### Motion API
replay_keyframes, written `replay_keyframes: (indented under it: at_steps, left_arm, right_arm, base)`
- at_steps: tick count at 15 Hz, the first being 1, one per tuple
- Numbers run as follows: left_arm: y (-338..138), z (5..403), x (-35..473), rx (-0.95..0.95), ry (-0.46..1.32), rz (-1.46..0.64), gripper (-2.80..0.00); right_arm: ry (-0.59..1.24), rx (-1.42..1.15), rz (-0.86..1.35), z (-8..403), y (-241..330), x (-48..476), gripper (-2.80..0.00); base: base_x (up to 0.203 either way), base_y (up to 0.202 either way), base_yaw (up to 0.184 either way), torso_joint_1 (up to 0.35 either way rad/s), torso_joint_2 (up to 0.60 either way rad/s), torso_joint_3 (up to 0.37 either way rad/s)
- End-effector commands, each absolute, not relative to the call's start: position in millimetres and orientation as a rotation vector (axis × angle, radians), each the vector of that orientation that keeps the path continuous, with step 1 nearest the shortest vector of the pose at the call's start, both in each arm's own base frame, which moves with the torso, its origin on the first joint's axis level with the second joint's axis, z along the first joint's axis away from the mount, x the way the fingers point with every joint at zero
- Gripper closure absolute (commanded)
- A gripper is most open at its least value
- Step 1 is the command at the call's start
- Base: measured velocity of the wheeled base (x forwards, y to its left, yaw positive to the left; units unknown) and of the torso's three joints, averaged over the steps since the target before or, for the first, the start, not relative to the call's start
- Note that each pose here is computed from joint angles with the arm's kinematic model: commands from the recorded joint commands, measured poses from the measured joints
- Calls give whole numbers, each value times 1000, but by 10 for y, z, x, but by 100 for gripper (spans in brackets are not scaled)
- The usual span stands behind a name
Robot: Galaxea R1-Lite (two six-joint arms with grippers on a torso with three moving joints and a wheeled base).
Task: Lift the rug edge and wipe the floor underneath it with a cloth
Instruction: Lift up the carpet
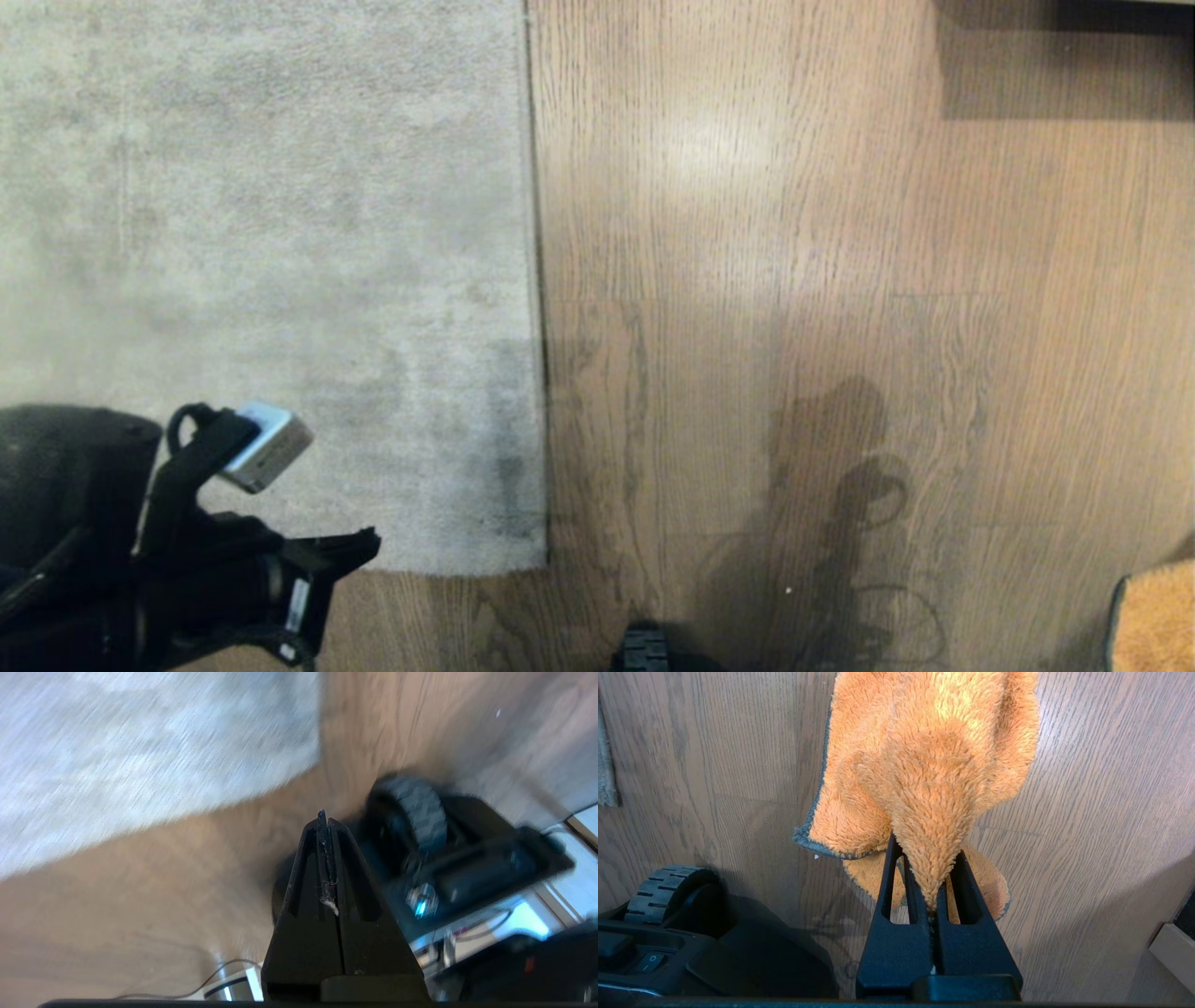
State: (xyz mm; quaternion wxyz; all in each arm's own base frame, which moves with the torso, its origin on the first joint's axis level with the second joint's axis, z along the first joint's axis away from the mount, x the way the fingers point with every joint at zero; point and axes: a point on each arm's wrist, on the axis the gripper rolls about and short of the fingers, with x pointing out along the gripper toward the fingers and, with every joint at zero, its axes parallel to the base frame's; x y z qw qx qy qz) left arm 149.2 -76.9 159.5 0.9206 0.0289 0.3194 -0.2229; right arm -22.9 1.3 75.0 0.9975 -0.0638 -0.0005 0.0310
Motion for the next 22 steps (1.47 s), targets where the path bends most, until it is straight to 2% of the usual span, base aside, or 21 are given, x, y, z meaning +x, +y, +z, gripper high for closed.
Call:
replay_keyframes:
  at_steps: [1,7,17,18,22]
  left_arm:
    - [-1171,1410,1791,110,750,-450,0]
    - [-1977,1385,2215,147,751,-313,0]
    - [-2636,1110,2557,234,775,-196,0]
    - [-2680,1088,2572,246,770,-185,-280]
    - [-2828,1147,2612,322,785,-136,-280]
  right_arm:
    - [1,-129,63,750,13,-228,0]
    - [1,-129,63,750,13,-228,0]
    - [1,-129,63,750,13,-228,0]
    - [1,-129,63,750,13,-228,0]
    - [1,-129,63,750,13,-228,0]
  base:
    - [0,0,0,0,0,0]
    - [0,0,0,0,0,0]
    - [0,0,0,0,0,0]
    - [0,0,0,0,0,0]
    - [0,0,0,0,0,0]
